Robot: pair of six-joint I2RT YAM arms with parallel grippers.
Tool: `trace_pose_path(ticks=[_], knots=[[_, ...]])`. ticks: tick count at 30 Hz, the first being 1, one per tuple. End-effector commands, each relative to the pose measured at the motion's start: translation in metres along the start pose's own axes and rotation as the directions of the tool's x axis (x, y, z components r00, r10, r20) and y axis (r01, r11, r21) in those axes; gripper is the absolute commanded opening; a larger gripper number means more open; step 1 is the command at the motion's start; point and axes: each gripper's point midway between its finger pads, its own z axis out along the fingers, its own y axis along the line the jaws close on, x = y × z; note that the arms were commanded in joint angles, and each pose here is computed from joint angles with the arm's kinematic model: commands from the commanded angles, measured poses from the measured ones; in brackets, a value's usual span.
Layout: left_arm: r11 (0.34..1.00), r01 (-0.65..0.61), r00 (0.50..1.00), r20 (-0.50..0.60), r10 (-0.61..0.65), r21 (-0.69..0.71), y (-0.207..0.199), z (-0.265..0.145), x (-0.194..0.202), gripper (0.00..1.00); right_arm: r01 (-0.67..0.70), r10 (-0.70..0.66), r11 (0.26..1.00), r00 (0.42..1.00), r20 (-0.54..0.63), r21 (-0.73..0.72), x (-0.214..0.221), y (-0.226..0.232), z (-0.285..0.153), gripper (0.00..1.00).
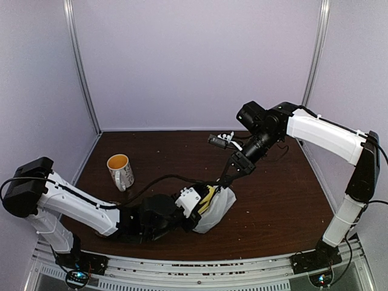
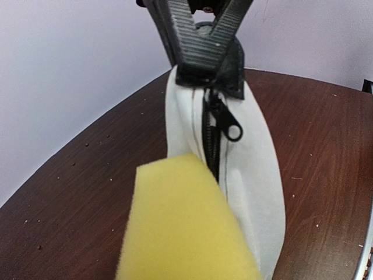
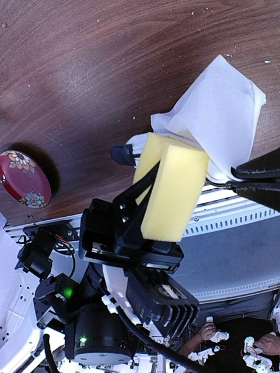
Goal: Sort the hair-cutting tools
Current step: Adjust the kit bag at the center of the board.
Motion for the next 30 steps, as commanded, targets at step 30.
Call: trace_pose_path(ticks=[30], knots=[[0.986,0.100,0.979,0.161,-0.121,0.133,-0.034,-0.039,-0.076,0.00,0.059,-0.059,0.998,0.998,0.026,0.010,-0.004,0.006,-0.006,0.00]])
